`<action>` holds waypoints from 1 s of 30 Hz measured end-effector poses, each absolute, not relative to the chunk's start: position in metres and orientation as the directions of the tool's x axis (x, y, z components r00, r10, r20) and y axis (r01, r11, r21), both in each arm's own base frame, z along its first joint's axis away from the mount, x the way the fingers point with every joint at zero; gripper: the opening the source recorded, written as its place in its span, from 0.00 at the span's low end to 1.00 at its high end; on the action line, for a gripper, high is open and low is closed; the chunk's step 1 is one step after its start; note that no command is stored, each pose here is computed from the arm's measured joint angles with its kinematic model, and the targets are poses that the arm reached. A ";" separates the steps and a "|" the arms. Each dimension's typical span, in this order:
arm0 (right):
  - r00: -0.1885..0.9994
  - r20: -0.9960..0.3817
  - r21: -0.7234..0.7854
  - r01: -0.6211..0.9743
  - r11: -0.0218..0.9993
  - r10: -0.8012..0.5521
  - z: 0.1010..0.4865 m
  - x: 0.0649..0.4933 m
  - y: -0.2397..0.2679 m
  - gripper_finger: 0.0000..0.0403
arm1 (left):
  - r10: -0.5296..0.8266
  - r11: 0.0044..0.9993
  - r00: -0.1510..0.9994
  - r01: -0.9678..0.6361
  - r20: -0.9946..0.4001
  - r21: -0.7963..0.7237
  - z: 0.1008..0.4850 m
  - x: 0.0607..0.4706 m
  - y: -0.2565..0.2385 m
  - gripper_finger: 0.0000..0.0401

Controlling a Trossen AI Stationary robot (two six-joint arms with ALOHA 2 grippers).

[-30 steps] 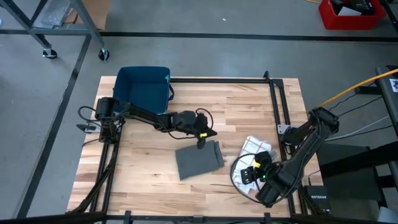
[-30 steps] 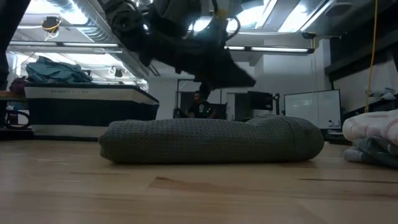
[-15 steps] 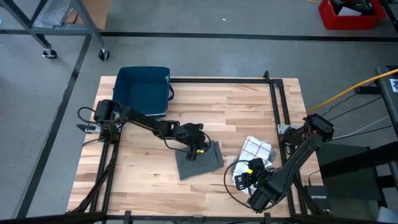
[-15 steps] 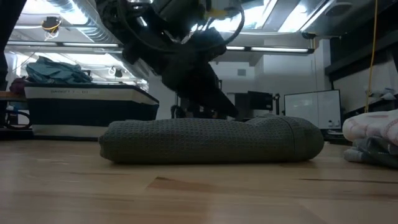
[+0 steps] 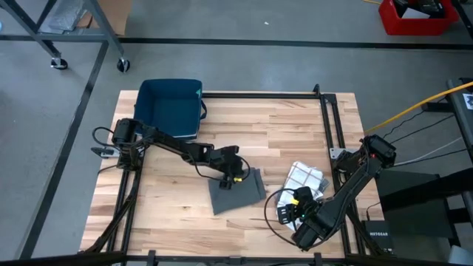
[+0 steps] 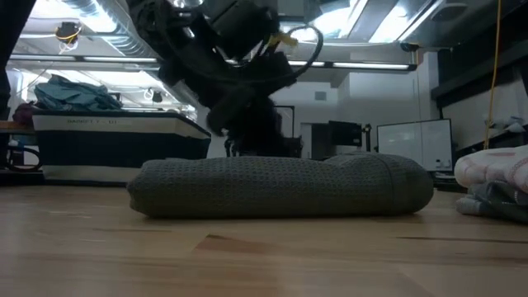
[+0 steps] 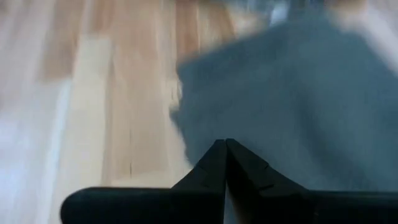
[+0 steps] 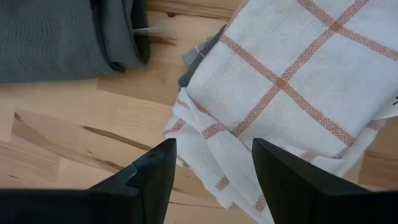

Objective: Fold towel
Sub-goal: Stack the stacked towels on top of the gray towel

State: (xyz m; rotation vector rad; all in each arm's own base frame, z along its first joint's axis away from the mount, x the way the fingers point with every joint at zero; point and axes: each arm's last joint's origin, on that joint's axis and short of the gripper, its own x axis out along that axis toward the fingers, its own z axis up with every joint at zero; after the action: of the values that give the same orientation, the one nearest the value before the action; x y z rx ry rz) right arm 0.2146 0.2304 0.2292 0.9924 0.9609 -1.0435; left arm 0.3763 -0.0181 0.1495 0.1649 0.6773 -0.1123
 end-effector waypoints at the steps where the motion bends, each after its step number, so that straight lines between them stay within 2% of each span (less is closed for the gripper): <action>1: 0.222 -0.949 0.178 0.964 0.198 -0.226 0.229 0.215 0.230 0.54 | -0.054 0.981 0.796 0.153 -0.603 0.115 0.153 0.378 -0.019 0.00; 6: 0.225 -0.949 0.183 0.963 0.197 -0.222 0.229 0.215 0.231 0.54 | -0.071 0.983 0.843 0.151 -0.533 0.107 0.160 0.383 -0.019 0.00; 12: 0.226 -0.949 0.179 0.961 0.212 -0.221 0.229 0.215 0.231 0.54 | -0.219 0.957 0.783 0.289 -0.582 0.027 0.152 0.379 -0.026 0.00; 17: 0.224 -0.949 0.174 0.959 0.225 -0.223 0.229 0.215 0.231 0.54 | -0.215 0.943 0.744 0.326 -0.632 0.063 0.134 0.380 -0.033 0.01; 19: 0.224 -0.949 0.174 0.959 0.225 -0.223 0.229 0.215 0.231 0.54 | -0.129 0.956 0.750 0.268 -0.649 0.119 0.128 0.381 -0.032 0.01; 22: 0.225 -0.949 0.175 0.959 0.225 -0.222 0.229 0.215 0.231 0.54 | 0.066 0.974 0.761 0.092 -0.646 0.208 0.128 0.381 -0.024 0.01; 25: 0.225 -0.949 0.175 0.958 0.225 -0.222 0.229 0.215 0.231 0.54 | 0.217 0.970 0.707 -0.080 -0.673 0.229 0.127 0.377 -0.010 0.01; 30: 0.234 -0.949 0.186 0.957 0.222 -0.212 0.229 0.216 0.232 0.54 | 0.244 0.943 0.523 -0.325 -0.817 0.074 0.119 0.359 -0.003 0.01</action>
State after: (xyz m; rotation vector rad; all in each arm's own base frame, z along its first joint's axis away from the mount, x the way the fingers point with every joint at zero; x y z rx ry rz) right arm 0.2156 0.2317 0.2295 0.9865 0.9716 -1.0134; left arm 0.3586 -0.0033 0.1193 -0.0910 0.9624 0.3411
